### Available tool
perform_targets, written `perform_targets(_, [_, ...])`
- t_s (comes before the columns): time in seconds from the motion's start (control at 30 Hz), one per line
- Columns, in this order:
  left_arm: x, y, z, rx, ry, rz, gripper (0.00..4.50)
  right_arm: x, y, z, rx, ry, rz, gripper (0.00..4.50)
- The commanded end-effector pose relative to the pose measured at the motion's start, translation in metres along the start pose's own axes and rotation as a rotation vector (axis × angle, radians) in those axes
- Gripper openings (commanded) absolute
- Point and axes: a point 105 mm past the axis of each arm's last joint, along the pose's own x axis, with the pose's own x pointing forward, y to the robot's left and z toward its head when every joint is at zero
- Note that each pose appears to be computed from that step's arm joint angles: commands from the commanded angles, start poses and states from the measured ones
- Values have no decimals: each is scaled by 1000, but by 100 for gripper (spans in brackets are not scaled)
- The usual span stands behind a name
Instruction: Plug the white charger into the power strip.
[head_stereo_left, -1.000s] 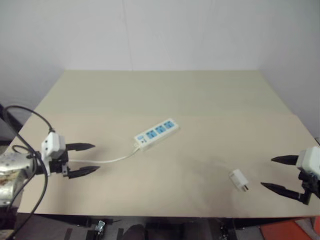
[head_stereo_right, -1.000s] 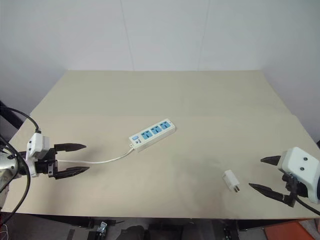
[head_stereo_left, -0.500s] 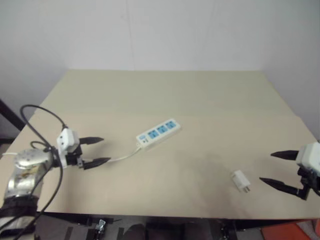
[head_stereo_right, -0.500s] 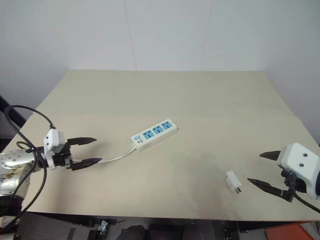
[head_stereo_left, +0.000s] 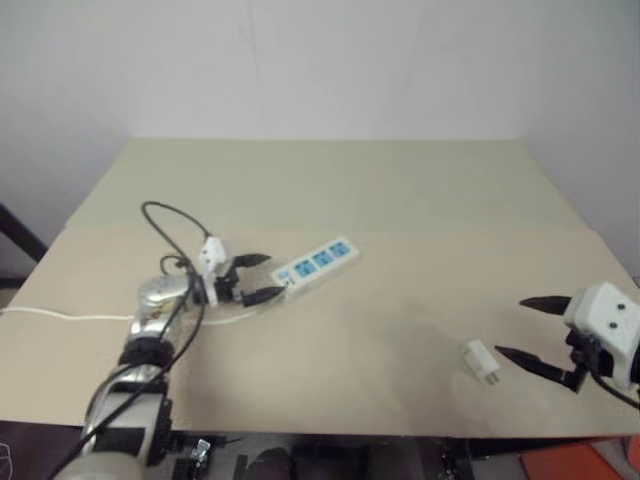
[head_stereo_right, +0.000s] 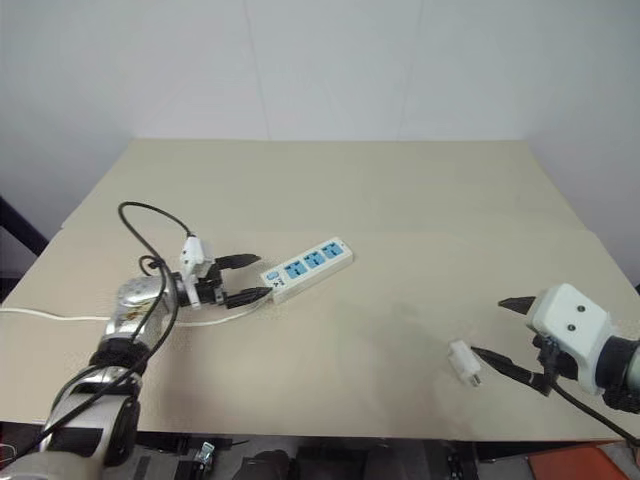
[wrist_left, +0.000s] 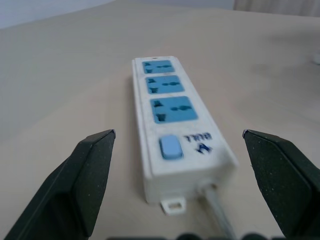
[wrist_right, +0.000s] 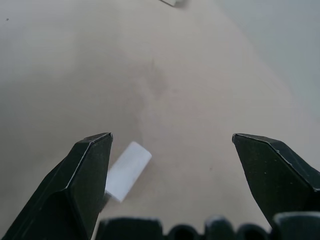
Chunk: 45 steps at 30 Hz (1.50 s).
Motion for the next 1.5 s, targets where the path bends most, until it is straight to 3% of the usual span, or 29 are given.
perform_targets(0.03, [7, 4, 6, 43, -13, 11, 448, -1, 3, 8, -5, -25, -29, 450])
perform_targets(0.47, [13, -10, -28, -20, 18, 29, 448, 4, 3, 6, 16, -31, -75, 450])
perform_targets(0.7, [19, -8, -18, -45, -44, 31, 448, 8, 1, 8, 16, -41, -74, 450])
perform_targets(1.5, [13, -10, -34, -85, 4, 47, 448, 10, 3, 2, 14, -20, -98, 450])
